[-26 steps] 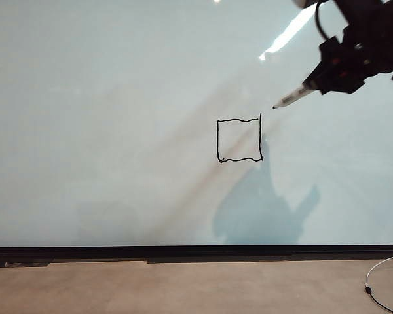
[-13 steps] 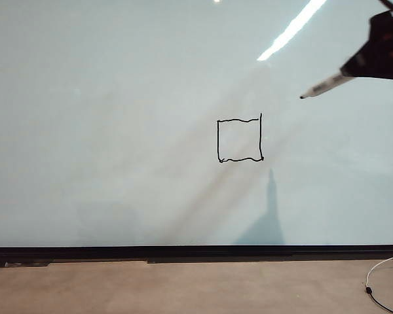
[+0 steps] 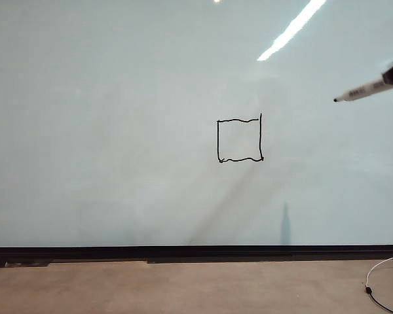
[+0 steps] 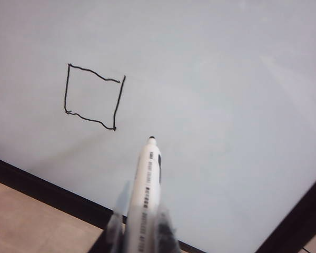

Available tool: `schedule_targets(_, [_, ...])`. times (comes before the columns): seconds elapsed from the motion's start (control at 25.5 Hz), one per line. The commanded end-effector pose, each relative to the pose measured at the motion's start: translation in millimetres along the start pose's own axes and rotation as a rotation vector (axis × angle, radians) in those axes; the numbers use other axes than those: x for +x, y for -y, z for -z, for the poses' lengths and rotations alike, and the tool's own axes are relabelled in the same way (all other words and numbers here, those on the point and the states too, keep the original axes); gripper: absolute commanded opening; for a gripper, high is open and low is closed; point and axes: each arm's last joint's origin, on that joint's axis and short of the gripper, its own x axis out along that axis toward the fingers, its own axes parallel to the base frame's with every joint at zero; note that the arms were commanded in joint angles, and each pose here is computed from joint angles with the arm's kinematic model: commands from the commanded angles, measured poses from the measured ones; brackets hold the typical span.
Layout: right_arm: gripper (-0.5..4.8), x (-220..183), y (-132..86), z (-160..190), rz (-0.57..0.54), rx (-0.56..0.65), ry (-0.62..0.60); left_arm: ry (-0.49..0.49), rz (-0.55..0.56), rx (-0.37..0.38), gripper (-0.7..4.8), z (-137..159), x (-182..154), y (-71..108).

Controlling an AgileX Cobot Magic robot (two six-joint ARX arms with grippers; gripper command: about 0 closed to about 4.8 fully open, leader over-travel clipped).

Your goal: Pick up the pen on the shelf to the right of the whiteboard and draw a rectangle.

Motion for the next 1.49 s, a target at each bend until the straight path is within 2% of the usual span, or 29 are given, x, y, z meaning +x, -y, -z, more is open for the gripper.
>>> schedule_targets(0.04, [-0.05,-4.6,1.1,0.7,0.026,0.016,0.026,0.008,0.000,0.004,-0.05,-1.4,-0.2,0.0])
schedule_targets(0.2, [-0.05,-7.0,0.6,3.5,0.020,0.012,0.003,0.008,0.000,0.004,-0.04,-1.6,-0.2,0.0])
schedule_targets(0.86, [-0.05,-23.4,-1.2,20.3,0.056,0.034,0.036,0.008,0.000,0.004,-0.04,-1.6,-0.2,0.0])
schedule_targets(1.49, [-0.05,-32.1,1.1,29.1,0.083,0.040,-0.032,0.007,0.000,0.004,-0.04,-1.4,-0.2,0.0])
